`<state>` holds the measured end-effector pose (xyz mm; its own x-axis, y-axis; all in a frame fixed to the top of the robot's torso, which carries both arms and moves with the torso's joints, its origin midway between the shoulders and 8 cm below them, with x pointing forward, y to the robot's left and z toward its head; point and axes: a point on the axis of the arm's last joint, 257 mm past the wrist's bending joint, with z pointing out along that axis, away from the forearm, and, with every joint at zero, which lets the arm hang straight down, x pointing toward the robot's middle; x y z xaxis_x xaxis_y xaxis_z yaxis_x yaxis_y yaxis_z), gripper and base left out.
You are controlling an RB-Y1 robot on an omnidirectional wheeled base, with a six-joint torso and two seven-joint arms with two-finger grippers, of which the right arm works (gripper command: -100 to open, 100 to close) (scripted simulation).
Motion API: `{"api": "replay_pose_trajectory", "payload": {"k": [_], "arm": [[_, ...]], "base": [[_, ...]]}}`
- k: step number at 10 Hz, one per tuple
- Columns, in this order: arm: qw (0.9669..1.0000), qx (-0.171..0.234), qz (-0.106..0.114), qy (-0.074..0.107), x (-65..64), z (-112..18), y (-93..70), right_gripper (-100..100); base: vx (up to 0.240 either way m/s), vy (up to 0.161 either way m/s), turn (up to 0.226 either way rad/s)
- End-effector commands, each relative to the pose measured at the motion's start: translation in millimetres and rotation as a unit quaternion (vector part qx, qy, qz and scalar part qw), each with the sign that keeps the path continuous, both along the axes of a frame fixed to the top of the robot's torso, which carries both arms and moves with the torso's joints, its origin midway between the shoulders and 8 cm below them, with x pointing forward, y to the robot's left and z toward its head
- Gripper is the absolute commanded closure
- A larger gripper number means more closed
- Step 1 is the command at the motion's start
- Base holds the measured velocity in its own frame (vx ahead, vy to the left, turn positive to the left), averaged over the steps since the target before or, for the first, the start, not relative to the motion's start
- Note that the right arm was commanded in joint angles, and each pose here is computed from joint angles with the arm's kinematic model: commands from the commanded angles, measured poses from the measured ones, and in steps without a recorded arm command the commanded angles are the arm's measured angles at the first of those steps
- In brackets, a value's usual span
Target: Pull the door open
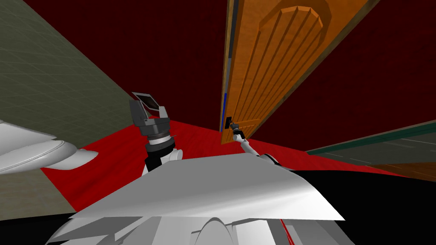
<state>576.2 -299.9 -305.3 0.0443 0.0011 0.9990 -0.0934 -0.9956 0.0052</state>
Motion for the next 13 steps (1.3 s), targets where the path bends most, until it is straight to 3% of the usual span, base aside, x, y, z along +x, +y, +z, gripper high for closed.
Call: {"api": "replay_pose_trajectory", "payload": {"k": [1,2,3,10,11,12,13], "arm": [[1.0000,0.000,0.000,0.000,0.0,0.0,-0.1,100],[1.0000,0.000,0.000,0.000,0.0,0.0,-0.1,100],[0.9999,0.000,0.014,-0.004,-0.9,1.9,14.7,-100],[0.9971,0.002,0.072,-0.022,-8.8,9.1,75.0,-100],[0.9974,0.001,0.069,-0.020,-7.5,8.7,69.3,-100],[0.9984,0.002,0.052,-0.020,-9.9,6.1,41.4,-100],[0.9987,0.002,0.047,-0.020,-10.7,5.5,33.0,-100]], "base": [[-0.009,0.000,-0.002],[0.000,0.000,0.000],[-0.115,-0.042,0.122],[-0.170,-0.123,0.107],[-0.067,-0.063,0.017],[0.061,0.048,0.196],[0.132,0.086,0.178]]}}
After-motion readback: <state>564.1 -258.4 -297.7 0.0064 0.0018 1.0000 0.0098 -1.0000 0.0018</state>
